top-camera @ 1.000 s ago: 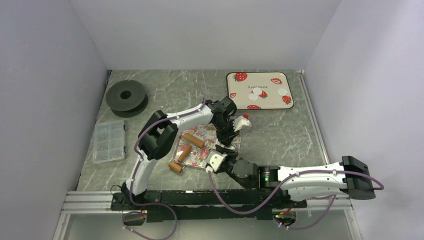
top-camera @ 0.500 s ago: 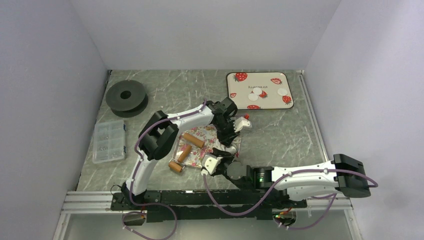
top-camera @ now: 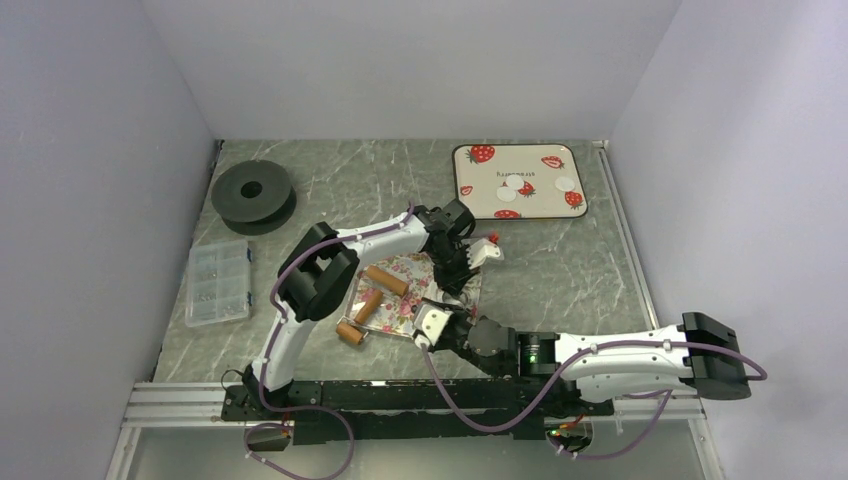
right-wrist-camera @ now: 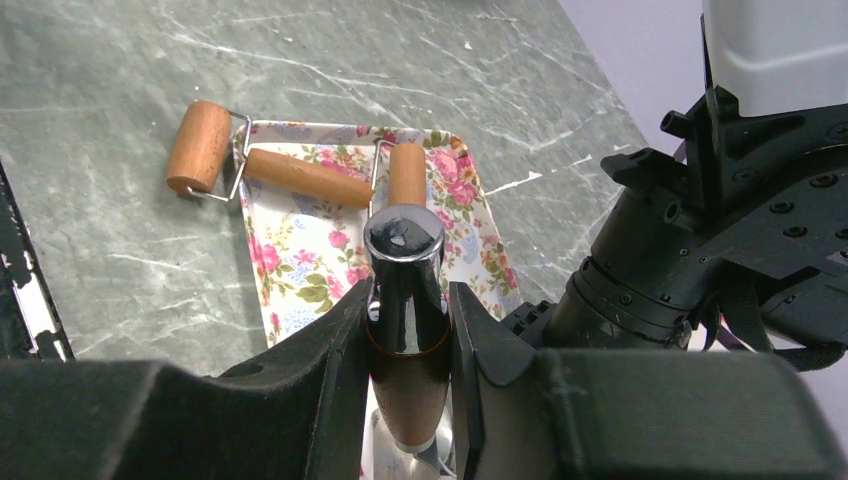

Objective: Roll out the dumpling wrappers from the dough
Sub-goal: Remove the dumpling wrapper from the work surface.

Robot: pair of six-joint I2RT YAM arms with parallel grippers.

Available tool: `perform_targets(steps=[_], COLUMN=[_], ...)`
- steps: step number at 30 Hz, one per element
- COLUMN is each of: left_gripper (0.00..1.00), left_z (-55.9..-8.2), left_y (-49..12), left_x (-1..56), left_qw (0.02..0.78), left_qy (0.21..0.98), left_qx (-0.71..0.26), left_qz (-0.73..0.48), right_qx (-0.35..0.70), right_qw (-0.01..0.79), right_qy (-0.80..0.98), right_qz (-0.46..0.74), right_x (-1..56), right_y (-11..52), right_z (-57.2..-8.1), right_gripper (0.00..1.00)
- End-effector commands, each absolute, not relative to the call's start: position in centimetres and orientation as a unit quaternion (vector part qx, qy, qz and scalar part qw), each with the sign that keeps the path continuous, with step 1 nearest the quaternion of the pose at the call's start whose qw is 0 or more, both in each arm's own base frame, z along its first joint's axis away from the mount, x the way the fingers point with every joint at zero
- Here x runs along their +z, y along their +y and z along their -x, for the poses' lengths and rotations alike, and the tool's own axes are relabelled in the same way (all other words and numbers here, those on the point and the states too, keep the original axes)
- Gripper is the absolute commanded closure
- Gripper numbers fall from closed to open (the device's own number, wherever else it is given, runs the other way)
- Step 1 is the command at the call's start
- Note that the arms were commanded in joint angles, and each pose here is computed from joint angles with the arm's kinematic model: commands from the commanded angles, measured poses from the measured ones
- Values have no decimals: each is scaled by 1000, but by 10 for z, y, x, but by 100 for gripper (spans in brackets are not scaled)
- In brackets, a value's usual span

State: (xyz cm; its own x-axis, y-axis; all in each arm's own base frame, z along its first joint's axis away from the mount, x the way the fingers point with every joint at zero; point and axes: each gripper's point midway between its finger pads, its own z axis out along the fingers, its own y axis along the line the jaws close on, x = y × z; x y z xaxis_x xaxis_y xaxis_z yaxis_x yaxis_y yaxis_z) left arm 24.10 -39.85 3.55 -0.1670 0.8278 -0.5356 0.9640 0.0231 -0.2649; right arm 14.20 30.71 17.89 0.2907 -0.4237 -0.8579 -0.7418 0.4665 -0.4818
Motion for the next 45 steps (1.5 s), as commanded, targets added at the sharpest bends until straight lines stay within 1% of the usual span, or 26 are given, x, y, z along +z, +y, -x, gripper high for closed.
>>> perform_targets(steps=[1, 12, 17, 21, 24, 31, 38, 41, 45], left_gripper=[83, 83, 83, 84, 84, 85, 85, 85, 85], left_z=[-239, -238, -239, -240, -241, -252, -252, -252, -264], left_y=[-403, -402, -402, -405, -407, -408, -407, -404, -397], left_x=[46, 45, 48, 52, 55, 62, 72, 76, 80], left_qw=[129, 130, 133, 134, 135, 144, 140, 135, 142], left_qy=[700, 699, 697, 695, 695, 702, 703, 706, 718], left_qx=[-296, -294, -294, -295, -298, -298, -316, -328, -331], left_qz=[-637, -638, -640, -642, -641, -630, -621, -613, -596], right_qx=[186, 207, 176, 185, 173, 134, 126, 136, 157], right_qw=[648, 658, 663, 669, 671, 678, 669, 666, 660], right_qy=[576, 562, 580, 577, 586, 608, 623, 627, 622], right_qz=[463, 457, 439, 431, 421, 391, 385, 380, 390], right_x=[201, 220, 223, 236, 242, 243, 231, 230, 227], right_y=[316, 325, 311, 308, 302, 287, 281, 279, 287], right_z=[-136, -134, -145, -146, -152, -166, -171, -172, -168], right_gripper=[100, 100, 100, 100, 100, 100, 100, 100, 100])
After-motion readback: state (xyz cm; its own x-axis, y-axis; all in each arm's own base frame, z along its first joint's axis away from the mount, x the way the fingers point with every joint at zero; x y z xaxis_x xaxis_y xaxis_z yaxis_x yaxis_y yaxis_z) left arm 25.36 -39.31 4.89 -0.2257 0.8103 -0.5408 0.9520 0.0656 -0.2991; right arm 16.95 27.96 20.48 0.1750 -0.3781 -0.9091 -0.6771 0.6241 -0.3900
